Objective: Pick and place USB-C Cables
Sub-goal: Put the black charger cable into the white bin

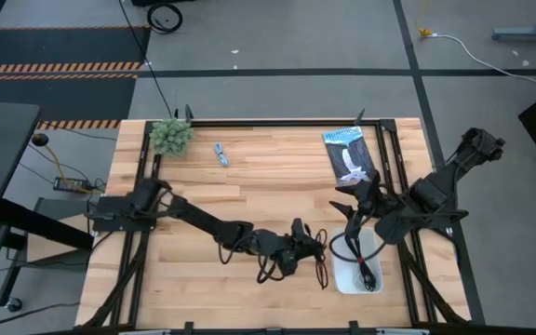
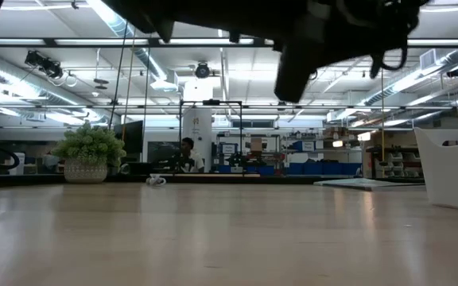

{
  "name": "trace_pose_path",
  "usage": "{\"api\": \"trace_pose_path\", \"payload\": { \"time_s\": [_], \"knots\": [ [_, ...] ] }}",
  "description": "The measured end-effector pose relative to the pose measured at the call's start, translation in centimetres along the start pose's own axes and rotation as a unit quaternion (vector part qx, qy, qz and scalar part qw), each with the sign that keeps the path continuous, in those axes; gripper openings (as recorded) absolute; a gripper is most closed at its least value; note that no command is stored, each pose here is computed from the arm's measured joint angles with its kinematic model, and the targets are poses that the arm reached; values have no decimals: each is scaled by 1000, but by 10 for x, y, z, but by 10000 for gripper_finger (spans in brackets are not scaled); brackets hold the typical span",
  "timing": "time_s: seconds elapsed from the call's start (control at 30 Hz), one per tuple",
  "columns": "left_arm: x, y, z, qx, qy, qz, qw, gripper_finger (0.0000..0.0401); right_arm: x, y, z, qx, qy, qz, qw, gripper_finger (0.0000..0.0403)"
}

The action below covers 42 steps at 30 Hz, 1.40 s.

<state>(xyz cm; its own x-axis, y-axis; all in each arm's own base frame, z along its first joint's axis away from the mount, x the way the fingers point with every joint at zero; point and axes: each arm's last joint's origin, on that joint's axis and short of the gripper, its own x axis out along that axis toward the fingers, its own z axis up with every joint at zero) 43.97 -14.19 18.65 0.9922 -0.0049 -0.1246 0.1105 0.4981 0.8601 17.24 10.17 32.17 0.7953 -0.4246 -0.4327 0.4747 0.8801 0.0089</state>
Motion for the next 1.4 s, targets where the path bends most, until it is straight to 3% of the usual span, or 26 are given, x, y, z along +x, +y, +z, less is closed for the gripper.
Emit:
{"api": "trace_pose_path", "payload": {
  "time_s": [0.2,0.53,0.7,1.0,1.17,1.4],
  "knots": [
    [28,-6,8,7,15,-7,1000,144,-3,3,-3,-15,-20,-15,1000,207],
    [79,8,24,17,70,-80,994,144,-19,-5,-1,-16,-33,6,999,207],
    [94,1,20,14,46,-93,995,144,-24,-4,-3,-21,-50,4,999,207],
    [99,-2,23,-61,-29,-90,994,144,-28,-1,-5,-16,-52,14,998,207],
    [102,-5,14,-50,-10,-101,994,144,-28,-1,-5,-14,-53,14,998,207],
    [108,-30,2,-15,27,-108,994,158,-26,2,-7,-19,-57,7,998,207]
  ]
}}
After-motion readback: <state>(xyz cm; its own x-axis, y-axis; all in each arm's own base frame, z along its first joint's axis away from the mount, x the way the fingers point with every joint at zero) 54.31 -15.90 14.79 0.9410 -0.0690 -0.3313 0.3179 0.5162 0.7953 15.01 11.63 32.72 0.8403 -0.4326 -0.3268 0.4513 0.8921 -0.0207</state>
